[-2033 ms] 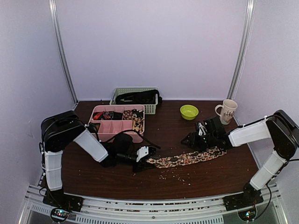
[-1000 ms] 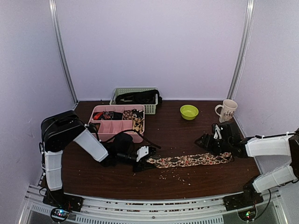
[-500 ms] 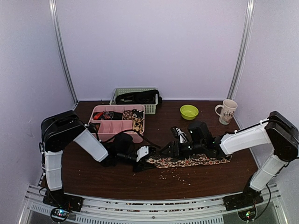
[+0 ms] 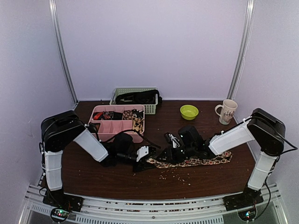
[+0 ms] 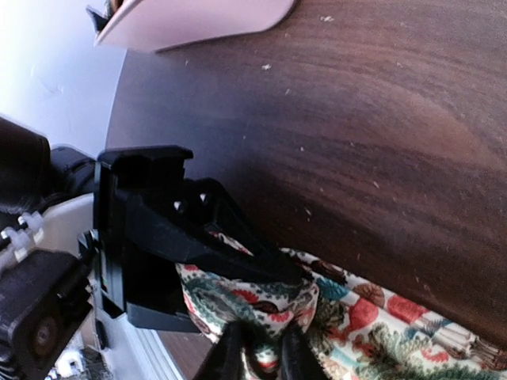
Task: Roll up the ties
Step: Roll the tie at the center of the board.
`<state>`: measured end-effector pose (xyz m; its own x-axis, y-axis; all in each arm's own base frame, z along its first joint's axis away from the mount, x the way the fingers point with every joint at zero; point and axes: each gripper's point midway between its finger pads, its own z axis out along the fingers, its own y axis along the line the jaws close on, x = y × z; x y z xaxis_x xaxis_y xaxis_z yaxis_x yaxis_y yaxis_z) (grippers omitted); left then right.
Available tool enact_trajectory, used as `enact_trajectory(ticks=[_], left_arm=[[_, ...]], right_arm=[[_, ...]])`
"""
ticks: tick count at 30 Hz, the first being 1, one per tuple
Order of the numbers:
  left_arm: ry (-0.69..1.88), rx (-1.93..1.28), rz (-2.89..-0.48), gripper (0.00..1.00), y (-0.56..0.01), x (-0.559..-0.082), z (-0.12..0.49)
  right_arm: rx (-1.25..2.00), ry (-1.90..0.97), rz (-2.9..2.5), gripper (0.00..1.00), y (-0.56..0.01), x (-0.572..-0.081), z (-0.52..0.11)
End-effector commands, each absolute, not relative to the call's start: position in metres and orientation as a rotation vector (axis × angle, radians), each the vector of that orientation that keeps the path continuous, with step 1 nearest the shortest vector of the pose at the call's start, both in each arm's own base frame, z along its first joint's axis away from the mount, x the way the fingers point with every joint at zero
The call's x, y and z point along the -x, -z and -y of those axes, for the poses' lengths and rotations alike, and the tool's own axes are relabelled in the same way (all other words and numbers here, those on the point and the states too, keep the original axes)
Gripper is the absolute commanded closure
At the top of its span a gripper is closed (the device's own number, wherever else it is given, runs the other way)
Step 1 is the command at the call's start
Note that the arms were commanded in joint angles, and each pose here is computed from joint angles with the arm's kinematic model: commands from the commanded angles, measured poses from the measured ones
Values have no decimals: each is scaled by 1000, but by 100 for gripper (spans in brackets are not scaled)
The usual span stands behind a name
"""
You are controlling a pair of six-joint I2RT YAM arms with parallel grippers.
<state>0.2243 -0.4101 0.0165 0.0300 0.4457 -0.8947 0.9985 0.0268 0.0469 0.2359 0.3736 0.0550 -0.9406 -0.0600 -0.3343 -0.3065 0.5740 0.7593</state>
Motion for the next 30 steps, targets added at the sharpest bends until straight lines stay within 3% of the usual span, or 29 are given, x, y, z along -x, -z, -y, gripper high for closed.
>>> enact_trajectory(ticks=[1, 2, 8, 17, 22, 27, 30], left_arm=[[855, -1550, -1766, 67, 33, -217, 381], [855, -1540, -1765, 65, 31, -218, 381], [858, -1383, -1682, 41, -3, -231, 374], [845, -1302, -1626, 36, -16, -228, 362], [859, -1277, -1620, 35, -17, -231, 366], [876, -1304, -1607, 19, -22, -230, 376], [868, -1375, -1623, 16, -13, -228, 387]], right_arm=[[315, -1290, -2539, 94, -51, -238, -378], [318, -1267, -2553, 100, -47, -237, -376], [334, -1148, -2627, 100, -17, -232, -360], [325, -1036, -2686, 100, 10, -234, -347], [327, -1088, -2647, 100, -6, -236, -353], [357, -1096, -2628, 100, -20, -239, -358], [360, -1107, -2632, 100, -21, -238, -359]])
